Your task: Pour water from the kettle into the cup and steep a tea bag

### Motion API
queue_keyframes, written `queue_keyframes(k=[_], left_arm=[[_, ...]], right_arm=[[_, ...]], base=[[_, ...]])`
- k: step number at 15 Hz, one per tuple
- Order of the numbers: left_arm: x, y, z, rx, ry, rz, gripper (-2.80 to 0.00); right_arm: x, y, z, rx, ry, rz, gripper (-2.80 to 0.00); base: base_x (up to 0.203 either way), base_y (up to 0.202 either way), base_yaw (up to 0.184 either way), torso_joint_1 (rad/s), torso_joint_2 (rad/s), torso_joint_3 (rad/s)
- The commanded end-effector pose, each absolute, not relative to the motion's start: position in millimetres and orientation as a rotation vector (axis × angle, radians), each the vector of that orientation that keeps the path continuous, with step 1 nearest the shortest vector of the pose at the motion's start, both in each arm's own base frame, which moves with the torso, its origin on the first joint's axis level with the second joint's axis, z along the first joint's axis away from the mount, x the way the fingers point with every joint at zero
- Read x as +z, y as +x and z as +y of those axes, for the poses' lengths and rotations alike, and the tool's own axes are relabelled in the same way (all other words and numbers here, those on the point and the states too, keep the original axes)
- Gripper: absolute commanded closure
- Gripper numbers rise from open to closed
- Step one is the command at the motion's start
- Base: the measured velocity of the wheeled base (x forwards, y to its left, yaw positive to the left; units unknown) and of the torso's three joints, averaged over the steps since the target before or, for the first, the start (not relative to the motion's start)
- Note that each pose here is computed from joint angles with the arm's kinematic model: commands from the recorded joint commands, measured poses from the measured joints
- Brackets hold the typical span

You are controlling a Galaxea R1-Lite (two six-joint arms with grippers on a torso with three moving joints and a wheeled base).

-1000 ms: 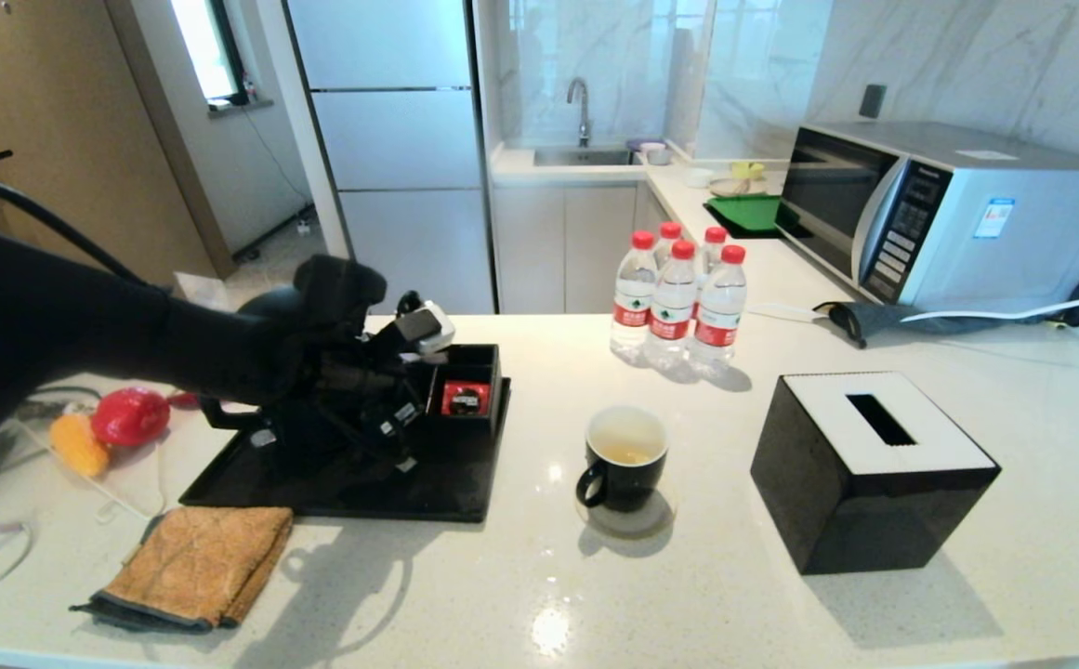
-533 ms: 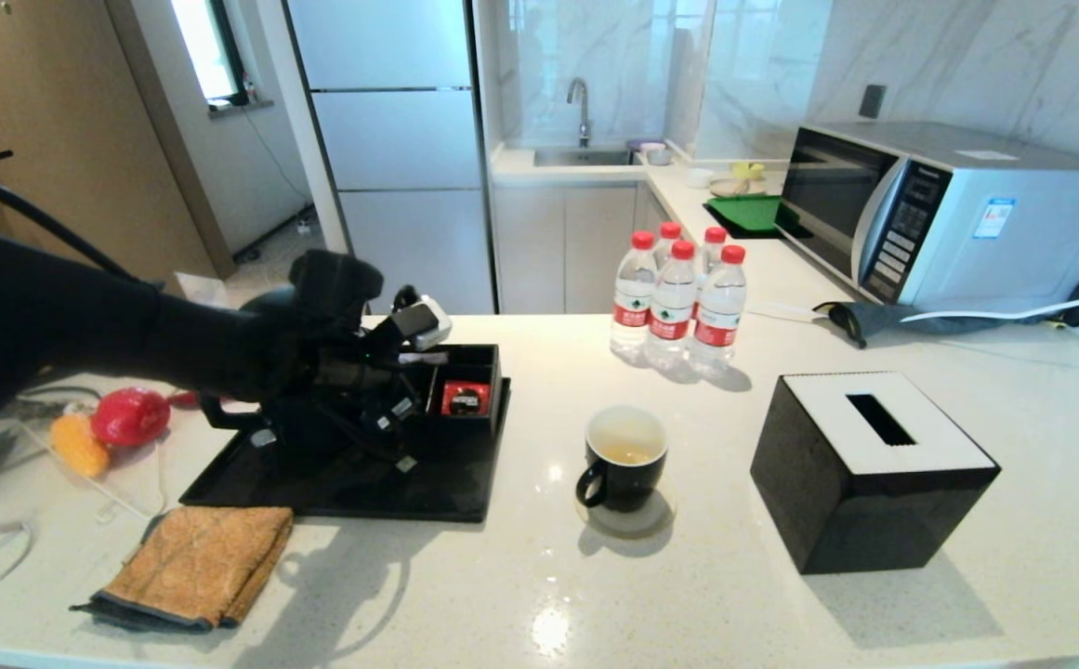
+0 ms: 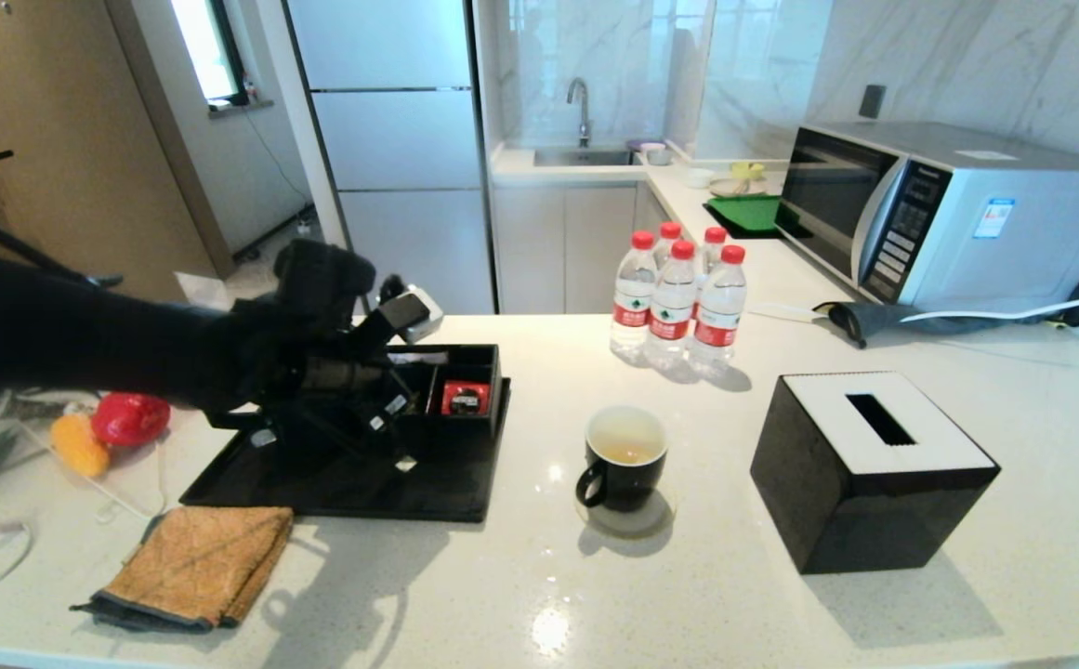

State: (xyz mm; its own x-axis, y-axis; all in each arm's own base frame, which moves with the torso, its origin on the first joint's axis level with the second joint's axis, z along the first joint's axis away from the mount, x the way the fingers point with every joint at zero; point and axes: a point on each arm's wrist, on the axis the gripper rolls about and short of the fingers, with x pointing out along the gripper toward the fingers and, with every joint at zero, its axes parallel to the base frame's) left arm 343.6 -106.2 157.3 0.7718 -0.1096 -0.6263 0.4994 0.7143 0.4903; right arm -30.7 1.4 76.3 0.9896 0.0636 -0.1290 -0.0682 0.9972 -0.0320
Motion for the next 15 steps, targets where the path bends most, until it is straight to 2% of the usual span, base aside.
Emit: queue_keyframes(k=[1, 10, 15], left_arm=[[172.7, 319.2, -108.7, -0.331, 0.672, 0.581, 0.0], [173.3, 231.6, -126.5, -0.078, 0.449, 0.598, 0.0], [163.9, 204.2, -113.4, 0.057, 0.382, 0.553, 0.0]], right_arm=[[76.2, -30.6, 1.4, 0.067, -0.037, 0.131, 0.0], [76.2, -30.6, 1.4, 0.067, -0.037, 0.131, 0.0], [76.2, -30.6, 1.4, 0.067, -0.037, 0.131, 0.0]], base=[[0.0, 0.0, 0.0, 0.0, 0.0, 0.0], [0.0, 0.0, 0.0, 0.0, 0.0, 0.0], [0.0, 0.0, 0.0, 0.0, 0.0, 0.0]])
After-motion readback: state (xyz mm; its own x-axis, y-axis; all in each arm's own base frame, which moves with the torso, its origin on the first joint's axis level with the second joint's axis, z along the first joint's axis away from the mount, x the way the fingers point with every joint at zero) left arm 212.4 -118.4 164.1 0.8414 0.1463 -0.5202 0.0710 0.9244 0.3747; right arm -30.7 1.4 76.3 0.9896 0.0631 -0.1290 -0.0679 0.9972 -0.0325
